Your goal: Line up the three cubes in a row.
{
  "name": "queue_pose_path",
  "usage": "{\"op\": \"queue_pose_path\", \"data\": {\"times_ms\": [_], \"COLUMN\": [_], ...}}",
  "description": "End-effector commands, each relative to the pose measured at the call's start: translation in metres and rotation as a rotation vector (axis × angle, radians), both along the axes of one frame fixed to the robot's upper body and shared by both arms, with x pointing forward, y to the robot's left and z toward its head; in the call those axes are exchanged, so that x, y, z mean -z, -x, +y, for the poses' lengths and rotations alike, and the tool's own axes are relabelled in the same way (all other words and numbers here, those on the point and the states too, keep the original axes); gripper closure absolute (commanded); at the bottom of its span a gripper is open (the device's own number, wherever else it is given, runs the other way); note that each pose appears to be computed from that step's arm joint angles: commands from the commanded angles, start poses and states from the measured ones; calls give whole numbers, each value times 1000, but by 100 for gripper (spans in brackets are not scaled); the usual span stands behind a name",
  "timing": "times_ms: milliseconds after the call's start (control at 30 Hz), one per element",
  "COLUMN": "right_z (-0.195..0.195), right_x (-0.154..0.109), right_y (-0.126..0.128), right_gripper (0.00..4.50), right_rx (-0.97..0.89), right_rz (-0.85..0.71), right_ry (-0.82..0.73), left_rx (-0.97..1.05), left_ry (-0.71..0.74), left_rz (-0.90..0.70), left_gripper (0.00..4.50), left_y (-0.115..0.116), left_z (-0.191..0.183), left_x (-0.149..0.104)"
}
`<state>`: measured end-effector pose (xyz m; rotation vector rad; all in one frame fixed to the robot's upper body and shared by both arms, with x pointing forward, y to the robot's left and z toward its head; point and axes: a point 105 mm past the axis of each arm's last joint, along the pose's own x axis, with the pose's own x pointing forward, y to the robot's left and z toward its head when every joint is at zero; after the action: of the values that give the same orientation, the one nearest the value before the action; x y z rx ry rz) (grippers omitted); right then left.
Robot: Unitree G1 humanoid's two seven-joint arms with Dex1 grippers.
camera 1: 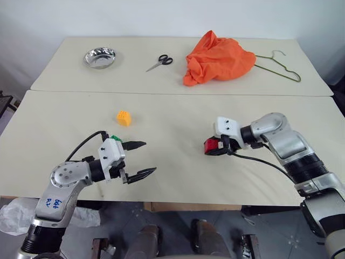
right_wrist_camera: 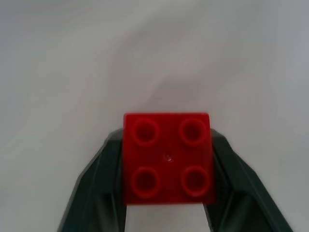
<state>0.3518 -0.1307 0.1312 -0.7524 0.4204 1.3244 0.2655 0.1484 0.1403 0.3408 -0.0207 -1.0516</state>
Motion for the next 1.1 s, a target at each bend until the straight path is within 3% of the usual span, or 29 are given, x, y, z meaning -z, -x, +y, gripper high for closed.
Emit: {"op": "queue_pose_path", "data": {"times_ms": [33, 300, 367, 500, 600, 767, 933, 1100], "right_z": [-4, -5, -1, 3, -6, -26, -46, -60], "right_x": [3, 7, 0, -37, -47, -63, -69, -32], "right_y": [3, 3, -1, 9, 19, 43, 55, 62], "right_gripper": [298, 298, 225, 98, 2, 2, 2, 2], "right_rx": [-26, -22, 15, -33, -75, -120, -94, -46], "right_rz": [9, 5, -10, -80, -154, -213, -267, -252], "right_ry": [37, 54, 11, -175, -261, -523, -702, -678], "left_rx": [-33, -51, -52, -98, -184, -404, -601, -853], "left_ry": [-5, -3, 4, 84, 110, 209, 272, 267], "left_rz": [-50, -51, -54, -47, -77, -102, 52, 65], "left_gripper": [0, 0, 0, 0, 0, 0, 0, 0], "left_y": [5, 5, 4, 9, 12, 29, 71, 87], "left_z": [4, 5, 5, 15, 32, 76, 123, 175], "left_x": [-11, -9, -10, -15, -15, -8, 22, 51]}}
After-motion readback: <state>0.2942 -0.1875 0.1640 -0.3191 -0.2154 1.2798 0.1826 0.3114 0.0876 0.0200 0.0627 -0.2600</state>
